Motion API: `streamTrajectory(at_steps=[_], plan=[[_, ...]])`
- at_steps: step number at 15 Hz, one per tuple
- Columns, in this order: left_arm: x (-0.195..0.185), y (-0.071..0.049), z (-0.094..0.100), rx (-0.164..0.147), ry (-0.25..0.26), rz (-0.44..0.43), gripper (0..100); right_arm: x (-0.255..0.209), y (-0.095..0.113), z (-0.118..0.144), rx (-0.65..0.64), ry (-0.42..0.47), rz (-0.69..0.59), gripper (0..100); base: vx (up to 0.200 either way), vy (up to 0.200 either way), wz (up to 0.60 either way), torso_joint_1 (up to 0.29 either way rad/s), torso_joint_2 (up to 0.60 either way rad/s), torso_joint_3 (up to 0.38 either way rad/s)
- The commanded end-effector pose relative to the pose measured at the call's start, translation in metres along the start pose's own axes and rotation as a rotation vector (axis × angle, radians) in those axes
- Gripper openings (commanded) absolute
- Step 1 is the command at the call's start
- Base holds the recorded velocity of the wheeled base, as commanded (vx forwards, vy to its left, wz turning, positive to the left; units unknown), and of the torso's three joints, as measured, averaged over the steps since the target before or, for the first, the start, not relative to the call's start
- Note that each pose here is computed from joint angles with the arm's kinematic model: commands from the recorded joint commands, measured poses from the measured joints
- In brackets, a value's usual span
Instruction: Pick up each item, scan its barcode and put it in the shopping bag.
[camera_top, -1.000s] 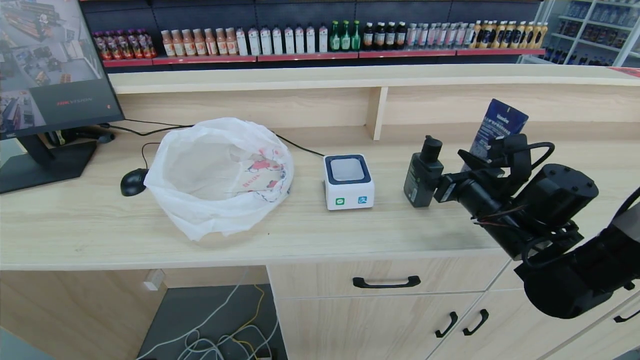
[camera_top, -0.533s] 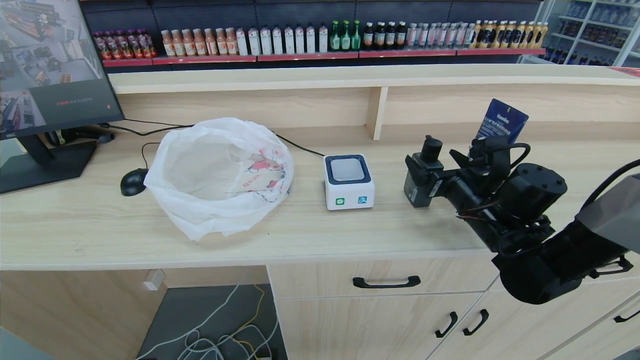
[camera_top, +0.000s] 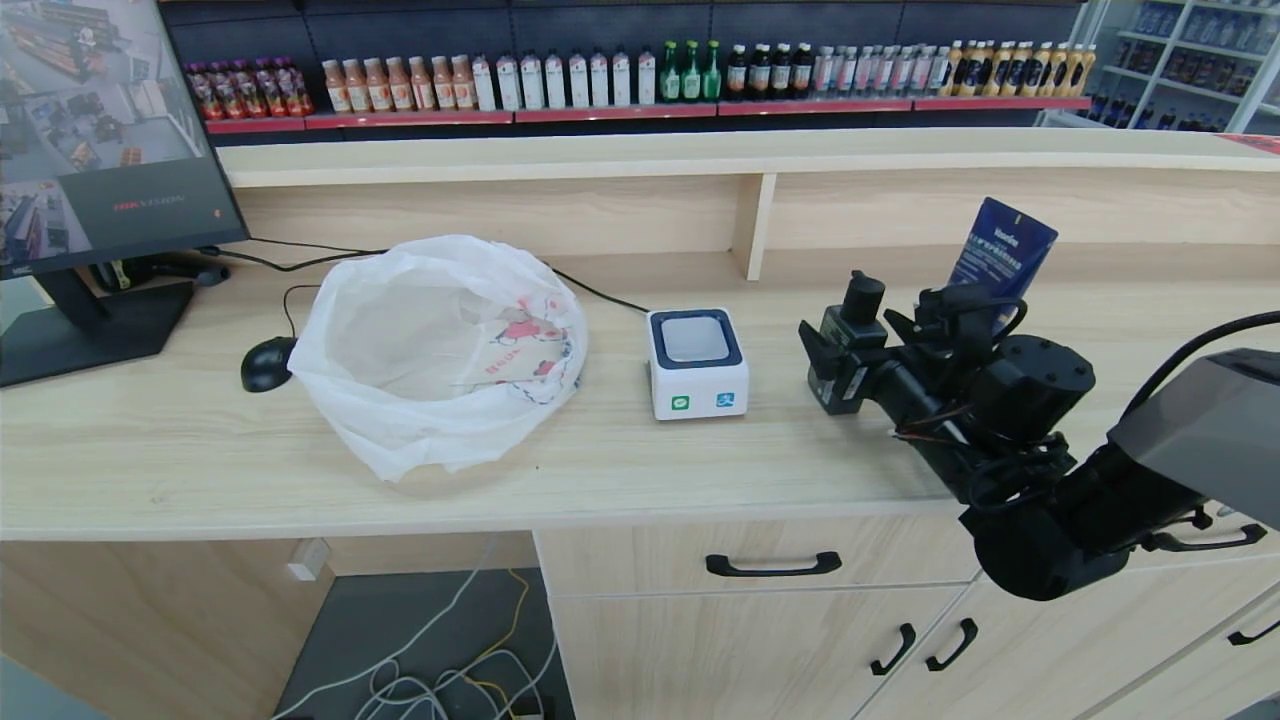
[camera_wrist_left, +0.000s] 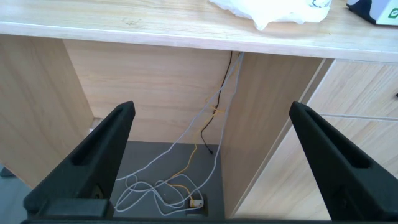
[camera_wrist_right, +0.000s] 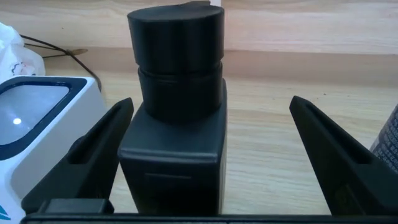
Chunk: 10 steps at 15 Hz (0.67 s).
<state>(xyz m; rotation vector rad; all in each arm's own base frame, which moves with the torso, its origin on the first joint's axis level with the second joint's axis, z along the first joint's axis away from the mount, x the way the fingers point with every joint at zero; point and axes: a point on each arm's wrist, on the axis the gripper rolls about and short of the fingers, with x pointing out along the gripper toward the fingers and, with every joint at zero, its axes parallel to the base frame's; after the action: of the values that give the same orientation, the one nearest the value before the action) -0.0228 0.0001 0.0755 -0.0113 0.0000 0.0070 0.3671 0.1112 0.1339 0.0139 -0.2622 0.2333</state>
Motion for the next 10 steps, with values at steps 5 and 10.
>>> streamTrajectory(at_steps=[5, 10], plan=[[0.0000, 0.0000, 0.0000, 0.001, 0.000, 0.001, 100, 0.0014, -0.0009, -0.0071, 0.001, 0.015, -0.002, 100, 0.000, 0.000, 0.00, 0.000, 0.00, 0.000], [0.0000, 0.0000, 0.0000, 0.001, 0.000, 0.001, 100, 0.0022, -0.0067, -0.0106, -0.004, 0.021, -0.015, 100, 0.000, 0.000, 0.00, 0.000, 0.00, 0.000]])
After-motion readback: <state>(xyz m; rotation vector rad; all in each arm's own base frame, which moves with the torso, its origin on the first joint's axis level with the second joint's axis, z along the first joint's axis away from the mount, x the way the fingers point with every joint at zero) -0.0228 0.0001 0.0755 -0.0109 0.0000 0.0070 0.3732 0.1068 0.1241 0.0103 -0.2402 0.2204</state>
